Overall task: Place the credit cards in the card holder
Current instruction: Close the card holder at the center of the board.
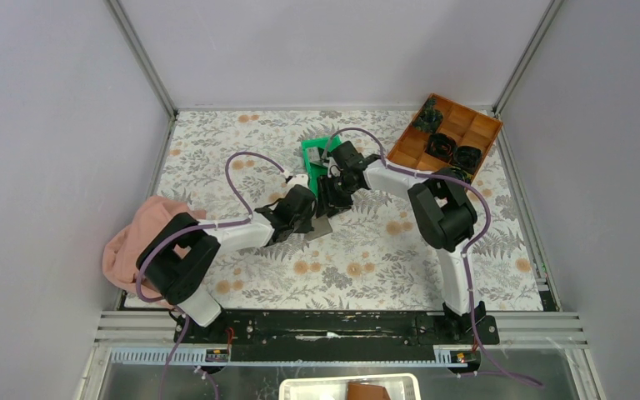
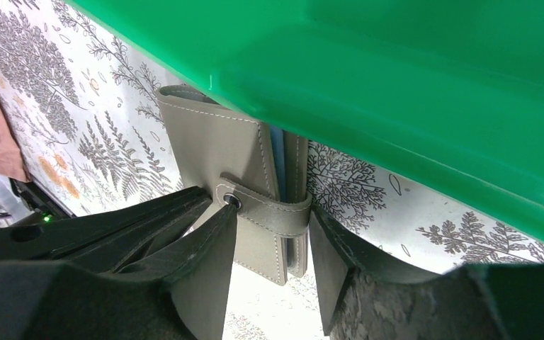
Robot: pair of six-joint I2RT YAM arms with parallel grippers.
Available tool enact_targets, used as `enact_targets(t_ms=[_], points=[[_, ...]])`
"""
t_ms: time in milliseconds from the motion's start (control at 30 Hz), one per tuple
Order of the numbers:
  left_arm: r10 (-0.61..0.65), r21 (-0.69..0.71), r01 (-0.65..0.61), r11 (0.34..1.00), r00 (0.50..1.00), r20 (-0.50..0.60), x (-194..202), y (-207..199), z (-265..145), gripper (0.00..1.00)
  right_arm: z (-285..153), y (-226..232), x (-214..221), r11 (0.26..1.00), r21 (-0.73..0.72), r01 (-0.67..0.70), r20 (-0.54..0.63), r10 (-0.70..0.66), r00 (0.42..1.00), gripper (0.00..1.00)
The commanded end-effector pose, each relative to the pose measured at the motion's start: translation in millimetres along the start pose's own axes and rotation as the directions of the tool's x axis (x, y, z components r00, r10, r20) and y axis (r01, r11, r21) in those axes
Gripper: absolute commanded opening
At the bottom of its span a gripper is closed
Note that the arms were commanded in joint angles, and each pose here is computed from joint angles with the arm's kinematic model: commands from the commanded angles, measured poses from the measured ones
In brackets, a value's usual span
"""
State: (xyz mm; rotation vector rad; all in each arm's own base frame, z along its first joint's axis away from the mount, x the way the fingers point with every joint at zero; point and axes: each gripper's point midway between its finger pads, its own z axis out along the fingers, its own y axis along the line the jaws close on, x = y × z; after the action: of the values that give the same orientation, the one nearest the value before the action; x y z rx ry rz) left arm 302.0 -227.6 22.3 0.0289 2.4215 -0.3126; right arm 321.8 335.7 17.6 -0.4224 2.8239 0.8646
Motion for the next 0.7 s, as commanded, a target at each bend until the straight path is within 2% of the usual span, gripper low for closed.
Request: enact_targets(t_ms=[0,667], points=[[0.023,-0.086,-0.031,0.996,0.995,-0.092,30.7,25.3,9.4,0.00,20.0,-29.3,33.0,0.995,0.083,-0.062,-0.109,0.071,0.992,0.51],[0.047,-0.081,-0.055,0.995,0.994,-0.099,31.9,26.4,12.0,0.00,33.1,-22.9,27.7,0.990,0.034,-0.140,-0.151,0.143,0.978,0.51]])
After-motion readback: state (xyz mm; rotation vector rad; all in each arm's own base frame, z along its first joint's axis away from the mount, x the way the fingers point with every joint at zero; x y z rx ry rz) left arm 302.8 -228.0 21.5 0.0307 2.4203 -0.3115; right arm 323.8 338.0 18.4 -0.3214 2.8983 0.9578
